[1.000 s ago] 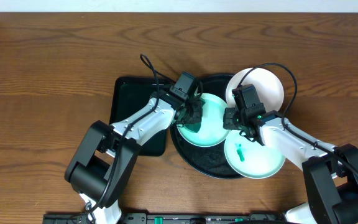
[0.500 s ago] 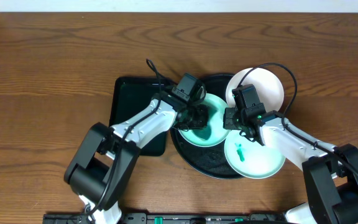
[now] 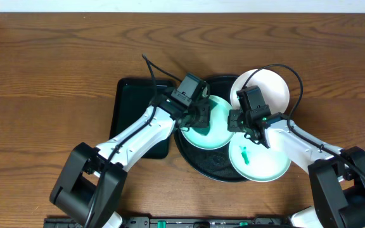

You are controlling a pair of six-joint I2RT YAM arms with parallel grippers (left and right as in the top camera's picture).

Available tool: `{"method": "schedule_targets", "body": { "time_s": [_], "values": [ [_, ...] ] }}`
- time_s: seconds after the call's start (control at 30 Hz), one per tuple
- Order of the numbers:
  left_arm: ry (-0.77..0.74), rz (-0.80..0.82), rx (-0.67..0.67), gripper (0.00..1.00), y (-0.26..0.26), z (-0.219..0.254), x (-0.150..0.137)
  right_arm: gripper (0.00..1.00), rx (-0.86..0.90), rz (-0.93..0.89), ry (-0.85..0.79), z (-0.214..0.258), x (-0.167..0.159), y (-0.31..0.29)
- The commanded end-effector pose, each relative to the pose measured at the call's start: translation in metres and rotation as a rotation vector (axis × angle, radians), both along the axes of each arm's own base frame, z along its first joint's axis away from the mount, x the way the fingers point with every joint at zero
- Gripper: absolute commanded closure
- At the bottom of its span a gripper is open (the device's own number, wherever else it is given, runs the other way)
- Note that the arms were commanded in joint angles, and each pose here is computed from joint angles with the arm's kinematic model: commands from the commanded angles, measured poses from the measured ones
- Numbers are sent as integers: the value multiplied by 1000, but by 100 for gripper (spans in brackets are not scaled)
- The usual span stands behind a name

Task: Clean dirty plates on tray and stack at the side
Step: 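Wipe the mint-green plate's far edge with the left gripper's sponge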

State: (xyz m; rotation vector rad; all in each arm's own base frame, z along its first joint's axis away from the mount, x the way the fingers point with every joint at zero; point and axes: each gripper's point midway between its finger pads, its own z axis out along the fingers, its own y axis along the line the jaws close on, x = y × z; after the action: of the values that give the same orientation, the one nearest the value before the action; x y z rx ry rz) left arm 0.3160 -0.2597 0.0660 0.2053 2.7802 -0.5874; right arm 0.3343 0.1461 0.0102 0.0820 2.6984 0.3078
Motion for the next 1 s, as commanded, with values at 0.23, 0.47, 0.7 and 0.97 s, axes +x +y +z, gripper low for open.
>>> {"method": "schedule_targets", "body": {
  "time_s": [0.23,0.47,0.7,0.97],
  "values": [
    [-63,65,138,90,20,-35,22,99,59,30,12,3,-4,13],
    [17,76,106,93,14,-51,15,99,59,30,12,3,-4,13],
    [105,-12,-54,93,-18,-37,0,99,59,30,12,3,-4,13],
    [153,-48,-91,93,-27,-35,-13,99,59,30,11,3,-4,13]
  ]
}}
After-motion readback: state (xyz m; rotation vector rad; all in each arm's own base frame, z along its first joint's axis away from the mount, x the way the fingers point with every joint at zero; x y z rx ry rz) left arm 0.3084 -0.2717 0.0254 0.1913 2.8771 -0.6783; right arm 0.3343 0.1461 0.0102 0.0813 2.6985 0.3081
